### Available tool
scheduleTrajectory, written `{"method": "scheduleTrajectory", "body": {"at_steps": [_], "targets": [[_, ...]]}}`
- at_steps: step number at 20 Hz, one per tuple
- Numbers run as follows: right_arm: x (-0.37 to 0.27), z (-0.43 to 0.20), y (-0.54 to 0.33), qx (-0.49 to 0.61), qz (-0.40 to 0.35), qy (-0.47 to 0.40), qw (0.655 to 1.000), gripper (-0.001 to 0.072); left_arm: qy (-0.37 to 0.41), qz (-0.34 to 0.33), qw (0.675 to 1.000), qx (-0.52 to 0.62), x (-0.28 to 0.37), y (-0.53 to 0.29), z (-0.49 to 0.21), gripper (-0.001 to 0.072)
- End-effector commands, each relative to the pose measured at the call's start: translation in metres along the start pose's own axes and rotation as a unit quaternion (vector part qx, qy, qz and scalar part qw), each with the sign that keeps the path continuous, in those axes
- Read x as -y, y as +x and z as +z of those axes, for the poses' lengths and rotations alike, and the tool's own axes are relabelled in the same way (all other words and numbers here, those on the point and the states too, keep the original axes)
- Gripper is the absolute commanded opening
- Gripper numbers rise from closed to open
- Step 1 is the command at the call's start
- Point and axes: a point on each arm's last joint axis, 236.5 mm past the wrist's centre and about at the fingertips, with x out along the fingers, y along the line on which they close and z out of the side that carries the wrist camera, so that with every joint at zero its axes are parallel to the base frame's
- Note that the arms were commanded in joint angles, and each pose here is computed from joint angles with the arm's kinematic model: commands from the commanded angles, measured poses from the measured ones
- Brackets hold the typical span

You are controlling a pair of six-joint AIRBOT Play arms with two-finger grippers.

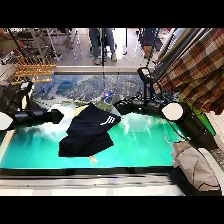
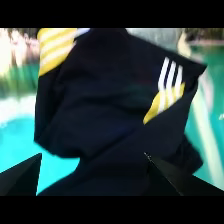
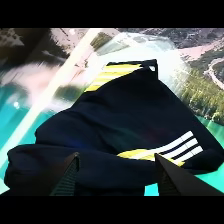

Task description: Fold the clothes and pants, and hang the long-sleeved shirts on hangers.

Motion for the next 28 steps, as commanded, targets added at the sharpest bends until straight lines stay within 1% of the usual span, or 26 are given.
{"method": "scheduleTrajectory", "body": {"at_steps": [1, 2, 3, 4, 6, 8, 9, 11, 12, 14, 16, 19, 21, 22, 23, 24, 25, 26, 27, 28], "targets": [[0.026, -0.002, -0.007, -0.008, -0.028, 0.043, 0.999, 0.0518, 0.05, 0.055, 0.989, -0.13, -0.031, -0.005, -0.063, 0.0692], [0.04, -0.007, -0.009, -0.013, -0.036, 0.059, 0.998, 0.0508, 0.048, 0.067, 0.984, -0.158, -0.043, -0.005, -0.082, 0.069], [0.054, -0.02, -0.009, -0.027, -0.042, 0.079, 0.996, 0.0503, 0.042, 0.06, 0.982, -0.172, -0.047, -0.002, -0.099, 0.069], [0.066, -0.042, -0.007, -0.055, -0.042, 0.098, 0.993, 0.0504, 0.028, 0.038, 0.982, -0.185, -0.043, 0.003, -0.118, 0.069], [0.079, -0.094, 0.0, -0.11, -0.031, 0.152, 0.982, 0.0546, 0.023, -0.028, 0.976, -0.217, -0.027, 0.017, -0.157, 0.0694], [0.086, -0.14, 0.01, -0.168, -0.017, 0.212, 0.963, 0.056, 0.032, -0.046, 0.969, -0.241, -0.029, 0.032, -0.185, 0.0695], [0.087, -0.153, 0.017, -0.189, -0.008, 0.234, 0.954, 0.0606, 0.031, -0.044, 0.968, -0.247, -0.033, 0.039, -0.191, 0.0695], [0.088, -0.162, 0.04, -0.202, 0.014, 0.27, 0.942, 0.0612, 0.032, -0.035, 0.97, -0.239, -0.043, 0.057, -0.188, 0.0695], [0.089, -0.164, 0.052, -0.205, 0.023, 0.291, 0.934, 0.0644, 0.036, -0.034, 0.969, -0.241, -0.047, 0.065, -0.19, 0.0695], [0.098, -0.167, 0.076, -0.216, 0.03, 0.325, 0.92, 0.0635, 0.066, -0.045, 0.963, -0.259, -0.053, 0.079, -0.199, 0.0694], [0.106, -0.165, 0.096, -0.219, 0.035, 0.348, 0.911, 0.0632, 0.07, -0.044, 0.962, -0.26, -0.059, 0.092, -0.195, 0.0694], [0.105, -0.158, 0.121, -0.22, 0.04, 0.354, 0.908, 0.0604, 0.075, -0.048, 0.963, -0.253, -0.062, 0.103, -0.18, 0.0687], [0.102, -0.156, 0.14, -0.219, 0.036, 0.364, 0.905, 0.0604, 0.077, -0.056, 0.963, -0.253, -0.061, 0.108, -0.178, 0.0662], [0.097, -0.155, 0.15, -0.218, 0.036, 0.369, 0.903, 0.0602, 0.081, -0.059, 0.962, -0.254, -0.06, 0.11, -0.178, 0.051], [0.093, -0.155, 0.159, -0.216, 0.035, 0.378, 0.9, 0.0587, 0.082, -0.059, 0.962, -0.253, -0.06, 0.11, -0.178, 0.0306], [0.089, -0.154, 0.168, -0.214, 0.033, 0.387, 0.896, 0.0566, 0.081, -0.059, 0.963, -0.25, -0.06, 0.111, -0.177, 0.0187], [0.084, -0.153, 0.177, -0.211, 0.031, 0.393, 0.894, 0.0562, 0.076, -0.063, 0.964, -0.246, -0.058, 0.112, -0.175, 0.0187], [0.079, -0.15, 0.186, -0.207, 0.03, 0.4, 0.892, 0.0512, 0.072, -0.066, 0.965, -0.245, -0.056, 0.112, -0.175, 0.0134], [0.075, -0.146, 0.194, -0.201, 0.028, 0.408, 0.89, 0.0429, 0.068, -0.072, 0.965, -0.243, -0.052, 0.112, -0.174, 0.0026], [0.071, -0.14, 0.201, -0.191, 0.028, 0.41, 0.892, 0.0294, 0.062, -0.077, 0.966, -0.241, -0.049, 0.112, -0.173, 0.0024]]}}
